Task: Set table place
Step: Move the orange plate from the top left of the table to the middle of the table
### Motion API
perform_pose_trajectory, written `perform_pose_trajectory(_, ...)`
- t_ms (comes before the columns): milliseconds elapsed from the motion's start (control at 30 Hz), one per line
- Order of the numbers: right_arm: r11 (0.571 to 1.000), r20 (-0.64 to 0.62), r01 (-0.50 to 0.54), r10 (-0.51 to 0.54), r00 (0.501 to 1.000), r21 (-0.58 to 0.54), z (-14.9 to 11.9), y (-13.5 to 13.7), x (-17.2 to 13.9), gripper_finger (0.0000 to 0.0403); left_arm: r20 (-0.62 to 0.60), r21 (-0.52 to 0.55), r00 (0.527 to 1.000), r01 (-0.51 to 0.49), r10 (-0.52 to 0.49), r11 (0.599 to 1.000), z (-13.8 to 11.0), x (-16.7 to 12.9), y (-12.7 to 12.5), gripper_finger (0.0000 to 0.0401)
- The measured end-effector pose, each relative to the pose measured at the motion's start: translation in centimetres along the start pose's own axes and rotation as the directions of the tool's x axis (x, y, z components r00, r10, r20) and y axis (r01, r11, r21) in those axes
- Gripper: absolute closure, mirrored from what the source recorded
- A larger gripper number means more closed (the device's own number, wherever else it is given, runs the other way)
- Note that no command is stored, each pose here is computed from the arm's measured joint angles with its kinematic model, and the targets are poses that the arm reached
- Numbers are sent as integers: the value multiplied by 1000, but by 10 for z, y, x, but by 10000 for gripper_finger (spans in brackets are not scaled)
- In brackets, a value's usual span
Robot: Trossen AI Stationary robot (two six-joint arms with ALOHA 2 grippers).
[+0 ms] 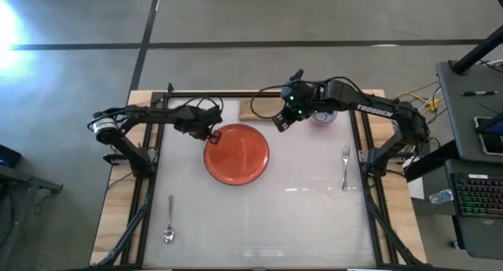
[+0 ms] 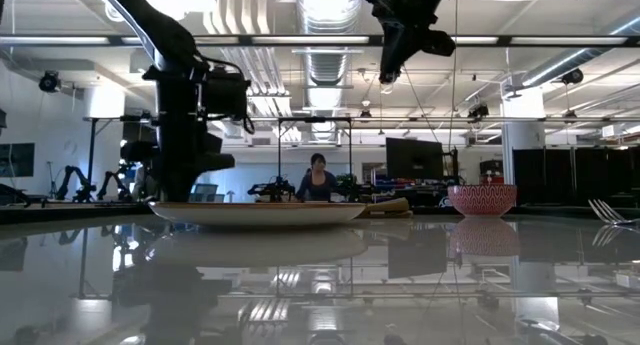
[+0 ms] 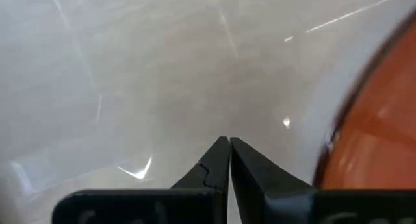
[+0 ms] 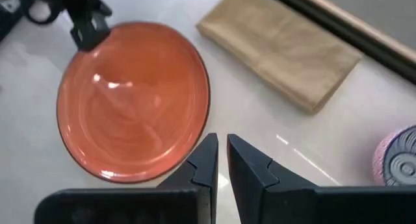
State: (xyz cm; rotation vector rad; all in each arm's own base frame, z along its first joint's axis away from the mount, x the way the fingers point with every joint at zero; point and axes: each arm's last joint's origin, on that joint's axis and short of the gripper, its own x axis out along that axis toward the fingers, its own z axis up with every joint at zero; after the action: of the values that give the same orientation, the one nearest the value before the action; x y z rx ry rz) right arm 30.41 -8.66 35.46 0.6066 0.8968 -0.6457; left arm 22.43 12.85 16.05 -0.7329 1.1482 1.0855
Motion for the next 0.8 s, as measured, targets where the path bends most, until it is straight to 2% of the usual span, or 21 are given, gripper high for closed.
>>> perform_pose_trajectory(200,999,-25,10,-9,1000,31,-10,6,6,374,19,-21,999,44,-43,999,10,16,-10,401)
perform_pose_trajectory(467,999,-57,14,-11,998,50,-22,15,8,374,61,-21,995,81,-80,996,24,18,-23,401)
perform_pose_trajectory(667,998,-116,33,-26,993,57,-39,23,15,375,114,27,957,266,-267,964,28,6,-44,401)
perform_pose_trajectory(800,995,-170,73,-62,984,61,-52,24,19,375,106,55,945,304,-308,951,18,2,-58,401)
